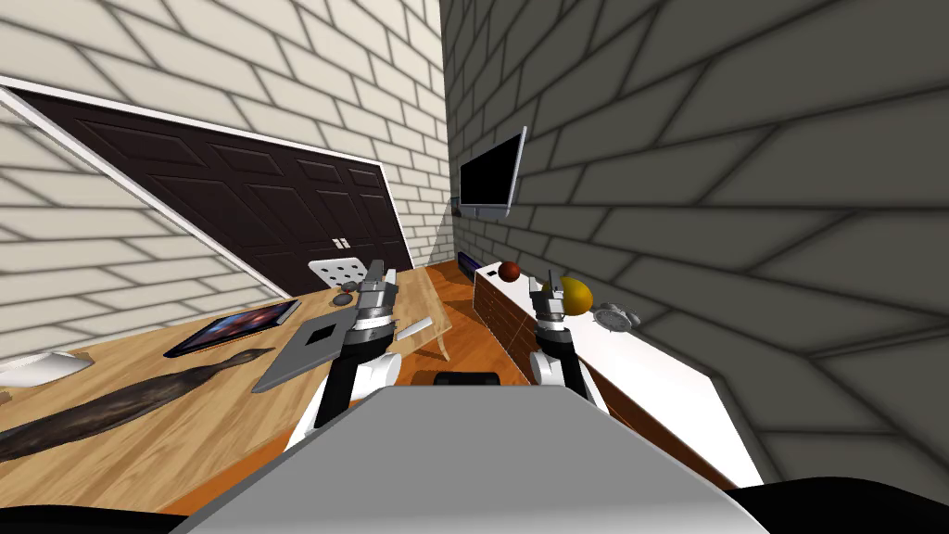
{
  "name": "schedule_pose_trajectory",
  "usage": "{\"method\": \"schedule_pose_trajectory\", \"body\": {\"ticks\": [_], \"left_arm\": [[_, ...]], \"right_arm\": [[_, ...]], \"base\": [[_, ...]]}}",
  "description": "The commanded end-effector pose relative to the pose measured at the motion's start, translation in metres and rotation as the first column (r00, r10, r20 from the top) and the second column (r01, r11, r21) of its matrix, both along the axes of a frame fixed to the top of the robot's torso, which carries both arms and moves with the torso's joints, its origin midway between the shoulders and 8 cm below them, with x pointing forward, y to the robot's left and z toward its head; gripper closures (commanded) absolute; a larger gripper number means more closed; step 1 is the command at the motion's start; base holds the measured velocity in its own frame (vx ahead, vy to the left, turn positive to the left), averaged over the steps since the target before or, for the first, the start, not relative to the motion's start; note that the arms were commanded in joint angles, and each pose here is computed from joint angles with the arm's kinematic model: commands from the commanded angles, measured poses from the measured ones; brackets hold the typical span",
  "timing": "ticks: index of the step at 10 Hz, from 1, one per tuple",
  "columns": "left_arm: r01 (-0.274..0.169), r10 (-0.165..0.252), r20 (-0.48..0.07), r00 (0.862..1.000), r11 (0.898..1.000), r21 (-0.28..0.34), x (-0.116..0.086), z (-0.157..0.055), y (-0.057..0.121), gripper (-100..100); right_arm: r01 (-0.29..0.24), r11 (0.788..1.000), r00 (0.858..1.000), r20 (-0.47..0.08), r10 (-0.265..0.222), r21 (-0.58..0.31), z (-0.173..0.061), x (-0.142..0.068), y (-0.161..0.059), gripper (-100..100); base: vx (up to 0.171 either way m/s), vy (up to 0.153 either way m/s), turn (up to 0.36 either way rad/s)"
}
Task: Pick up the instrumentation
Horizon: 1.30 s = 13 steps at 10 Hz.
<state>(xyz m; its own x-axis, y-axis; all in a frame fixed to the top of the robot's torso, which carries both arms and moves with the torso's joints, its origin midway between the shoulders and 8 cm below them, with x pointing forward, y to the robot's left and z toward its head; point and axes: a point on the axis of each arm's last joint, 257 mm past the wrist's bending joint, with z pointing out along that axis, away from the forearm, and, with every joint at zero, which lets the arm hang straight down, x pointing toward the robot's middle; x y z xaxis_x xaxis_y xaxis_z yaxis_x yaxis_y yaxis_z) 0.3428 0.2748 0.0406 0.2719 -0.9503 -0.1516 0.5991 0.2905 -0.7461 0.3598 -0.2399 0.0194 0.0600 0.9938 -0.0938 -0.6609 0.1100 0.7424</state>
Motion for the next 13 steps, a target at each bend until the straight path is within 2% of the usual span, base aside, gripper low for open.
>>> {"method": "schedule_pose_trajectory", "body": {"ticks": [1,4,5,7,8,9,10,11,12,13], "left_arm": [[0.013,-0.013,-0.03,0.999,1.0,0.025,0.005,-0.007,0.0,-100],[0.029,-0.021,-0.13,0.991,0.998,0.058,0.019,-0.032,0.012,-100],[0.029,-0.021,-0.133,0.991,0.998,0.057,0.019,-0.032,0.012,-100],[0.023,-0.009,-0.219,0.976,0.998,0.059,0.03,-0.055,0.029,-100],[0.022,-0.008,-0.226,0.974,0.998,0.058,0.031,-0.057,0.03,-100],[0.014,0.001,-0.265,0.964,0.998,0.055,0.035,-0.068,0.041,-100],[0.013,0.002,-0.277,0.961,0.999,0.053,0.037,-0.071,0.042,-100],[0.0,0.014,-0.32,0.947,0.999,0.045,0.041,-0.083,0.055,-100],[-0.001,0.015,-0.329,0.944,0.999,0.044,0.042,-0.086,0.055,-100],[-0.017,0.029,-0.374,0.927,0.999,0.033,0.045,-0.099,0.07,-100]], "right_arm": [[0.0,1.0,1.0,0.0,0.0,0.0,0.0,0.0,0.0,0],[0.0,1.0,1.0,0.0,0.0,0.0,0.0,0.0,0.0,0],[0.0,1.0,1.0,0.0,0.0,0.0,0.0,0.0,0.0,0],[0.0,1.0,1.0,0.0,0.0,0.0,0.0,0.0,0.0,0],[0.0,1.0,1.0,0.0,0.0,0.0,0.0,0.0,0.0,0],[0.0,1.0,1.0,0.0,0.0,0.0,0.0,0.0,0.0,0],[0.0,1.0,1.0,0.0,0.0,0.0,0.0,0.0,0.0,0],[0.0,1.0,1.0,0.0,0.0,0.0,0.0,0.0,0.0,0],[0.0,1.0,1.0,0.0,0.0,0.0,0.0,0.0,0.0,0],[0.0,1.0,1.0,0.0,0.0,0.0,0.0,0.0,0.0,0]], "base": [[-0.001,-0.016,-0.053],[-0.006,-0.052,-0.115],[-0.006,-0.05,-0.039],[0.004,-0.055,-0.129],[0.0,-0.048,-0.064],[-0.003,-0.062,-0.132],[0.004,-0.048,-0.068],[0.001,-0.053,-0.126],[0.004,-0.046,-0.08],[0.013,-0.056,-0.152]]}}
